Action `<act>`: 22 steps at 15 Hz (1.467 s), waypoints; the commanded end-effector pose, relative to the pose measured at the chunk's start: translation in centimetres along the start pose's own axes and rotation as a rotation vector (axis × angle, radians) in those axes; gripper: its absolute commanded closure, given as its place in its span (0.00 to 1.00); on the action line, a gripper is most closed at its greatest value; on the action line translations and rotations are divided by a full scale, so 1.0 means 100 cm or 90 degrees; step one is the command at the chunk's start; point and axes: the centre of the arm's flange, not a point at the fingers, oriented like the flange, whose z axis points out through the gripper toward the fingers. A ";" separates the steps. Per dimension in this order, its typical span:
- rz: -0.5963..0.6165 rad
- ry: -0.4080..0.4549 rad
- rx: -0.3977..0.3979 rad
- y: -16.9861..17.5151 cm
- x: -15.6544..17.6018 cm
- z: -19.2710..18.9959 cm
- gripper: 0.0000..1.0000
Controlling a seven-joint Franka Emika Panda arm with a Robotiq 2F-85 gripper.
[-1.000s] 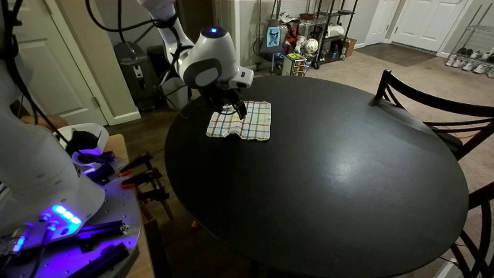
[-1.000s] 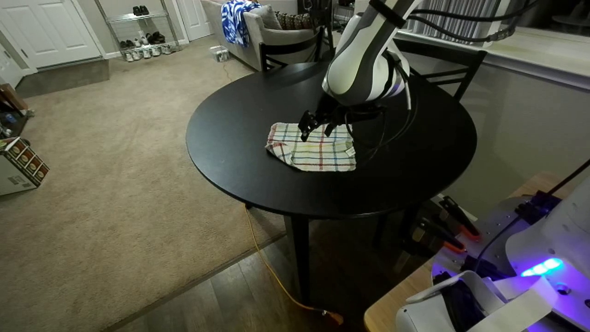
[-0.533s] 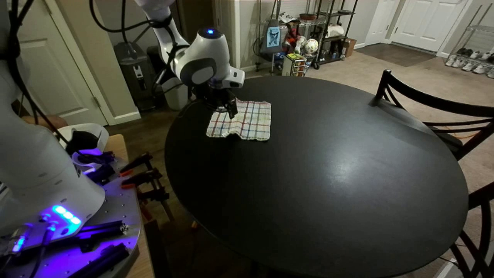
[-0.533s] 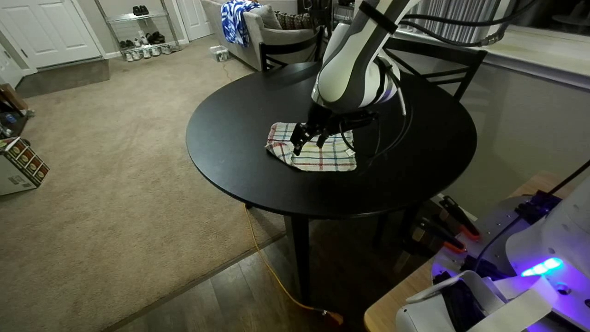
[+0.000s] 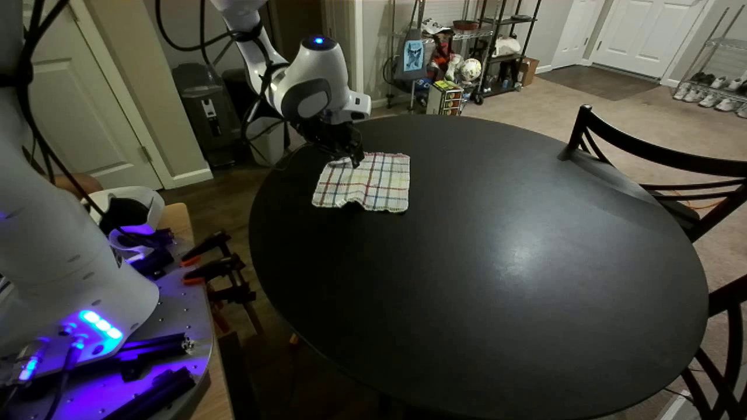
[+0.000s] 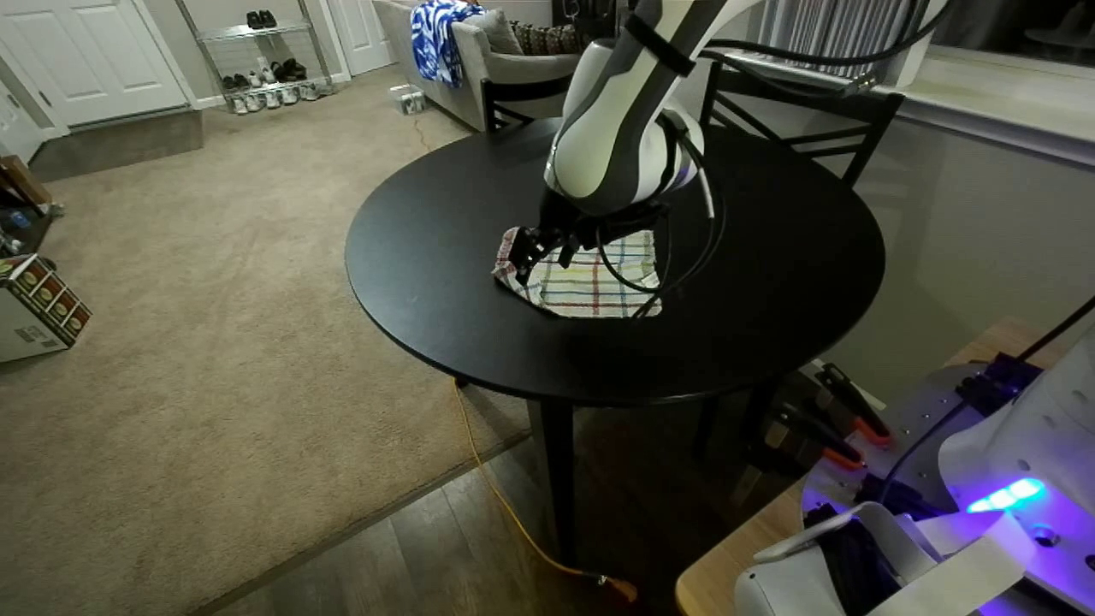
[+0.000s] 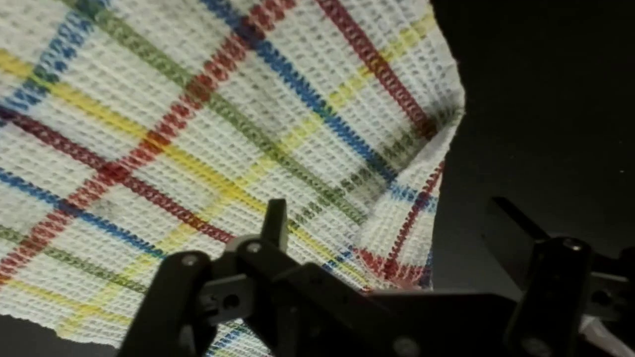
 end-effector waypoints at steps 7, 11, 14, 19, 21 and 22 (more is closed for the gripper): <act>-0.011 -0.027 -0.007 -0.009 0.027 0.016 0.00; -0.012 -0.031 -0.002 -0.011 0.033 0.021 0.00; -0.014 -0.040 0.001 -0.015 0.039 0.026 0.00; -0.020 -0.053 0.007 -0.019 0.042 0.027 0.00; -0.022 -0.057 0.009 -0.020 0.040 0.026 0.00; -0.023 -0.061 0.012 -0.022 0.037 0.025 0.00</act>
